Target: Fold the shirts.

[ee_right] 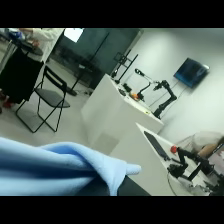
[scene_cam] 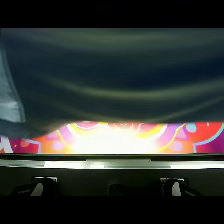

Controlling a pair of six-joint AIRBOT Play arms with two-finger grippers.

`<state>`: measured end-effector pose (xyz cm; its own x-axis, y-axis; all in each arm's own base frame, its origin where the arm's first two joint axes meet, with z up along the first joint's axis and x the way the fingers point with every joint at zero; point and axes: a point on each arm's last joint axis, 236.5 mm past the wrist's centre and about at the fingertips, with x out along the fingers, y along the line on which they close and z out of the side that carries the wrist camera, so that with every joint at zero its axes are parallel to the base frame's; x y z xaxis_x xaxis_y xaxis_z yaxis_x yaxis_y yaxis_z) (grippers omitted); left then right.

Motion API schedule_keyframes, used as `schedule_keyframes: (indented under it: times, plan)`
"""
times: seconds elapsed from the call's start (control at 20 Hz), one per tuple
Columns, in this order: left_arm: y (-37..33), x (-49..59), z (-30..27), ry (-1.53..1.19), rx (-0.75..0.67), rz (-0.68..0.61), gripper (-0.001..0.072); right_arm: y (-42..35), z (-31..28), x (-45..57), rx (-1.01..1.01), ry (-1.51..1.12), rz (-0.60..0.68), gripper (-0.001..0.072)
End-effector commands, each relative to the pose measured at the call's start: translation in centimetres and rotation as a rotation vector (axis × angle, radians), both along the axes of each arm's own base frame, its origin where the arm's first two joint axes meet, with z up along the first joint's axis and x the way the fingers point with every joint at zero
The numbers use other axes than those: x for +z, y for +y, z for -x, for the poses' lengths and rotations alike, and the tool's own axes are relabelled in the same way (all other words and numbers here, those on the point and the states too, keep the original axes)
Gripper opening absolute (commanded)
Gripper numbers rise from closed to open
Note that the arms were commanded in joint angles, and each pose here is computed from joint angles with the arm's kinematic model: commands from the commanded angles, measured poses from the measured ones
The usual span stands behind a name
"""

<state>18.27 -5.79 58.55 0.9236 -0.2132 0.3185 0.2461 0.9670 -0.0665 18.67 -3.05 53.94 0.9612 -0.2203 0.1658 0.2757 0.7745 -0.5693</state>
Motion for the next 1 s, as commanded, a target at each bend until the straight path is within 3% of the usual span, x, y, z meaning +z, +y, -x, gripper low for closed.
schedule_keyframes:
  times: [0.0, 0.15, 0.35, 0.5, 0.7, 0.95]
  plan:
    - [0.0, -1.1, -1.2, 0.055, -0.010, -0.002, 0.0029, -0.6, -0.8, -2.1, -0.010, 0.089, -0.027, 0.0051]
    - [0.4, -6.4, -7.1, 0.285, -0.034, -0.017, 0.0029, -2.8, -6.3, -8.9, 0.025, 0.372, -0.113, 0.0049]
    - [2.0, -23.8, -18.3, 0.855, -0.104, 0.017, 0.0029, -3.5, -14.4, -26.8, 0.209, 1.022, -0.357, 0.0048]
    - [1.6, -39.7, -23.2, 1.181, -0.146, 0.086, 0.0029, -3.0, -19.2, -40.3, 0.173, 1.368, -0.341, 0.0049]
    - [1.5, -53.6, -28.8, 1.325, -0.094, 0.179, 0.0031, -1.7, -30.1, -49.7, 0.112, 1.270, -0.369, 0.0050]
    - [1.9, -58.4, -36.6, 1.291, -0.071, 0.288, 0.0031, -2.6, -38.0, -53.5, 0.061, 1.025, -0.509, 0.0051]
